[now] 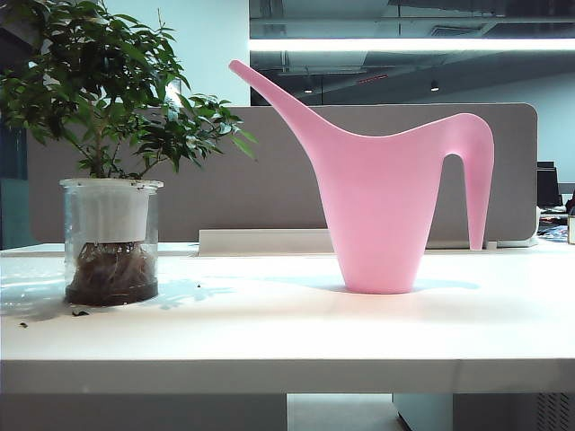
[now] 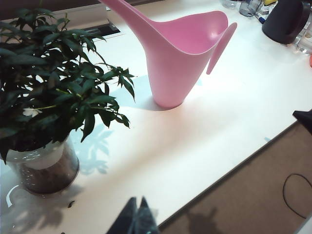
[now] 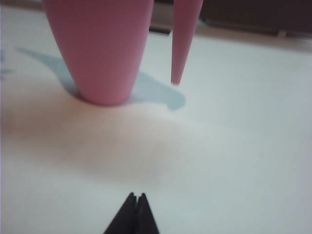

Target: Pick up the watering can from the table, water the potted plant, and put the can back.

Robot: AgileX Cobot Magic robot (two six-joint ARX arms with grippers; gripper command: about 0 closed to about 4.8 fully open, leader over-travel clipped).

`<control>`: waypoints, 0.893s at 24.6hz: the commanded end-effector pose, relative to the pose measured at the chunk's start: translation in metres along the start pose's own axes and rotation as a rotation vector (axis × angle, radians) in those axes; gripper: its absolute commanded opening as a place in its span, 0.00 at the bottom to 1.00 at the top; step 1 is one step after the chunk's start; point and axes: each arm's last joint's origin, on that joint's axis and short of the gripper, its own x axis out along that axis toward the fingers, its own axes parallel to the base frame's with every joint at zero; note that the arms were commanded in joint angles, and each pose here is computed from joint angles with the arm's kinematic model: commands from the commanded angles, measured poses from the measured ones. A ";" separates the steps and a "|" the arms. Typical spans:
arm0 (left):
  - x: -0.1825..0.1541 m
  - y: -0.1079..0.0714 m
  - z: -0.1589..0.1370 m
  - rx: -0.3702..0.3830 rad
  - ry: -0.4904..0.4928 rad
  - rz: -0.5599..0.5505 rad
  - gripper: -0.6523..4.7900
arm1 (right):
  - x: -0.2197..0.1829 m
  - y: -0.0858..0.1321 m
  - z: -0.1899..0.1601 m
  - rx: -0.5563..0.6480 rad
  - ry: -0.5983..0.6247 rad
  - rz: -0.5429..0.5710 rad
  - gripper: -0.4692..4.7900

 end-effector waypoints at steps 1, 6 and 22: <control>-0.001 -0.001 0.001 0.004 -0.010 -0.003 0.13 | -0.002 0.000 0.002 -0.001 -0.055 -0.006 0.08; -0.001 -0.001 0.001 0.004 -0.010 -0.003 0.13 | -0.005 0.000 0.006 -0.002 -0.103 -0.011 0.08; -0.004 -0.001 -0.001 0.005 -0.019 0.001 0.13 | -0.005 0.000 0.006 -0.002 -0.103 -0.011 0.08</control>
